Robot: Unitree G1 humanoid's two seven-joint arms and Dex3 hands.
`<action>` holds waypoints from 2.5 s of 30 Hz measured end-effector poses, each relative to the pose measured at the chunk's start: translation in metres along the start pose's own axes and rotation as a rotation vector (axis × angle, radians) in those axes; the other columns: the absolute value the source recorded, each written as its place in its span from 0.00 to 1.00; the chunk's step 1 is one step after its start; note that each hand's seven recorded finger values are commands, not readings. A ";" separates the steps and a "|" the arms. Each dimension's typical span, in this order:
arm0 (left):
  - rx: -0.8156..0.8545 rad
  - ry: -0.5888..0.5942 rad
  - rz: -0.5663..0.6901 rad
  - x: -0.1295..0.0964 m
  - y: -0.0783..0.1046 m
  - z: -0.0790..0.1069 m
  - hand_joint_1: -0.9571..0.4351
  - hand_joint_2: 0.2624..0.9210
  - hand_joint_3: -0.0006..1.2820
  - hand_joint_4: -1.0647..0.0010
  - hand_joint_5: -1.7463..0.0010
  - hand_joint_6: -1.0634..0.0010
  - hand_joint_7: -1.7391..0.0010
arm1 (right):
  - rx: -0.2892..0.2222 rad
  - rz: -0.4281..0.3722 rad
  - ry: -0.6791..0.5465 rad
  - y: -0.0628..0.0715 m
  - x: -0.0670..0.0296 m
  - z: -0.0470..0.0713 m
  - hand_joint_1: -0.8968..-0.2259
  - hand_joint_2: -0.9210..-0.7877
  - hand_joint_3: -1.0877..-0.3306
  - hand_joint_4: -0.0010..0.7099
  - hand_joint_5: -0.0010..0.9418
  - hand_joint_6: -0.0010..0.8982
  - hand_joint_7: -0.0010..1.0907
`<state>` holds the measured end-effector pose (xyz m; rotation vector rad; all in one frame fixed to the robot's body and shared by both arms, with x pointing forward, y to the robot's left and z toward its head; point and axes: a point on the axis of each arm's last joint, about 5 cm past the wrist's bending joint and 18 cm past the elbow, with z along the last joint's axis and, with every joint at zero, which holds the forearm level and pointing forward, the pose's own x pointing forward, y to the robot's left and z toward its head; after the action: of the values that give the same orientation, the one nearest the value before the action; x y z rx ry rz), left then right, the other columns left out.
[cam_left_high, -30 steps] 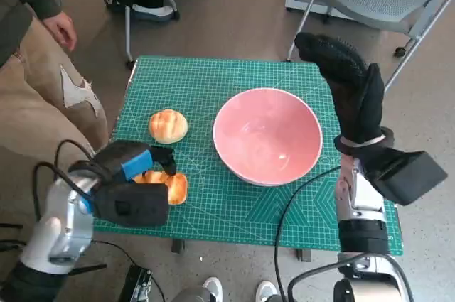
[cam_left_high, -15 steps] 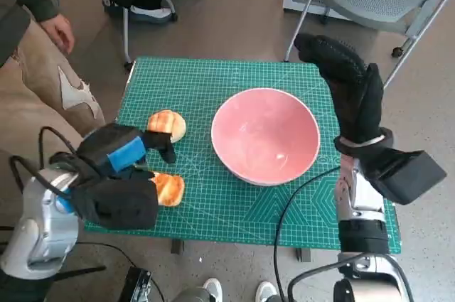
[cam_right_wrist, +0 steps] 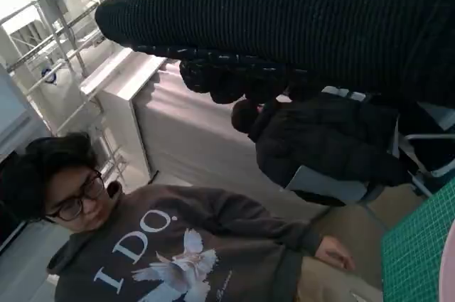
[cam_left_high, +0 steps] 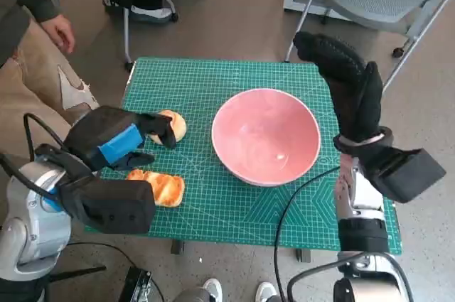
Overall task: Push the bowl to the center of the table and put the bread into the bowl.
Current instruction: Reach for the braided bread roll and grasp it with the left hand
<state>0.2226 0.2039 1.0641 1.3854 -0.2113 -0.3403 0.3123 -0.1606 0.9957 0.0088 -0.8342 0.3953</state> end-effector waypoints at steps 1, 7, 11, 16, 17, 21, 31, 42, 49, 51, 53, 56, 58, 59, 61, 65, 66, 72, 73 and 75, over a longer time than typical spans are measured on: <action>0.001 -0.001 0.003 0.000 0.000 0.000 0.69 0.91 0.05 0.18 0.44 0.33 0.39 | 0.000 0.000 0.000 0.000 0.0000 0.000 0.31 0.00 0.36 0.23 0.00 0.00 0.46; -0.014 -0.009 -0.001 -0.005 0.000 0.003 0.67 0.83 0.03 0.46 0.61 0.53 0.58 | -0.001 0.002 -0.004 0.000 0.0006 0.001 0.31 0.00 0.36 0.23 0.00 0.00 0.46; -0.044 -0.023 -0.092 -0.012 -0.006 0.002 0.52 0.66 0.01 0.68 0.91 0.65 0.89 | -0.003 0.001 -0.005 0.000 0.0005 0.001 0.31 0.00 0.36 0.23 0.00 0.00 0.46; -0.051 0.006 -0.235 -0.015 -0.012 -0.002 0.40 0.61 0.01 0.80 0.98 0.69 0.98 | -0.004 0.002 -0.010 0.000 0.0010 0.002 0.31 0.00 0.36 0.23 0.00 0.00 0.46; -0.049 0.014 -0.250 -0.016 -0.013 -0.003 0.39 0.61 0.01 0.82 0.99 0.70 0.98 | -0.005 0.003 -0.011 0.000 0.0011 0.002 0.31 0.00 0.36 0.23 0.00 0.00 0.46; -0.025 0.034 -0.280 -0.015 -0.017 -0.002 0.39 0.61 0.00 0.84 1.00 0.70 0.99 | -0.004 0.004 -0.010 0.000 0.0012 0.002 0.31 0.00 0.36 0.23 0.00 0.00 0.46; -0.010 0.070 -0.339 -0.012 -0.035 -0.003 0.39 0.61 0.00 0.85 1.00 0.73 1.00 | -0.002 0.006 -0.009 0.001 0.0014 0.001 0.31 0.00 0.36 0.23 0.00 0.00 0.46; 0.004 0.112 -0.376 -0.004 -0.050 -0.006 0.43 0.60 0.00 0.87 1.00 0.76 1.00 | -0.003 0.006 -0.010 0.000 0.0014 0.002 0.31 0.00 0.36 0.23 0.00 0.00 0.46; -0.021 0.120 -0.373 0.002 -0.060 -0.009 0.55 0.57 0.00 0.88 1.00 0.77 1.00 | -0.003 0.009 -0.007 -0.001 0.0013 0.002 0.30 0.00 0.36 0.23 0.00 0.00 0.46; -0.024 0.122 -0.372 0.004 -0.062 -0.010 0.59 0.57 0.00 0.88 1.00 0.77 1.00 | -0.004 0.010 -0.006 -0.001 0.0012 0.003 0.30 0.00 0.36 0.23 0.00 0.00 0.46; -0.031 0.129 -0.369 0.007 -0.065 -0.011 0.60 0.57 0.00 0.88 1.00 0.77 1.00 | -0.007 0.010 -0.005 -0.002 0.0009 0.003 0.30 0.00 0.36 0.23 0.00 0.00 0.46; -0.029 0.147 -0.373 0.010 -0.071 -0.013 0.62 0.57 0.00 0.88 1.00 0.77 1.00 | -0.010 0.011 -0.006 -0.003 0.0006 0.004 0.30 0.00 0.36 0.23 0.00 0.00 0.46; -0.023 0.159 -0.378 0.013 -0.074 -0.014 0.62 0.58 0.00 0.88 1.00 0.77 1.00 | -0.013 0.011 -0.008 -0.003 0.0001 0.005 0.30 0.00 0.36 0.23 0.00 0.00 0.46; -0.023 0.164 -0.381 0.014 -0.076 -0.015 0.62 0.58 0.00 0.88 1.00 0.78 1.00 | -0.013 0.011 -0.008 -0.003 -0.0003 0.005 0.29 0.00 0.36 0.23 0.00 0.00 0.46; -0.019 0.177 -0.390 0.016 -0.079 -0.016 0.62 0.58 0.00 0.88 1.00 0.78 1.00 | -0.013 0.010 -0.007 -0.003 -0.0012 0.005 0.29 0.00 0.36 0.23 0.00 0.00 0.46; -0.006 0.202 -0.400 0.020 -0.084 -0.019 0.62 0.58 0.00 0.88 1.00 0.78 1.00 | -0.013 0.007 -0.001 -0.004 -0.0033 0.004 0.29 0.00 0.36 0.23 0.00 0.00 0.46; -0.006 0.207 -0.402 0.021 -0.085 -0.020 0.62 0.58 0.00 0.88 1.00 0.78 1.00 | -0.013 0.007 -0.001 -0.004 -0.0036 0.004 0.29 0.00 0.36 0.23 0.00 0.00 0.46; -0.014 0.241 -0.435 0.029 -0.093 -0.023 0.61 0.59 0.00 0.88 1.00 0.77 1.00 | -0.013 0.007 0.001 -0.004 -0.0052 0.005 0.30 0.00 0.36 0.24 0.00 0.00 0.46; -0.009 0.248 -0.441 0.030 -0.094 -0.024 0.60 0.59 0.00 0.88 1.00 0.77 1.00 | -0.013 0.007 0.001 -0.004 -0.0054 0.005 0.30 0.00 0.36 0.24 0.00 0.00 0.46; -0.003 0.267 -0.457 0.033 -0.097 -0.025 0.60 0.59 0.00 0.87 1.00 0.76 0.99 | -0.013 0.007 0.000 -0.004 -0.0054 0.005 0.30 0.00 0.36 0.24 0.00 0.00 0.46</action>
<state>0.2511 0.2007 0.9627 1.4540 0.3320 -0.5253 0.3067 -0.1666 0.9957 -0.0062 -0.8369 0.3963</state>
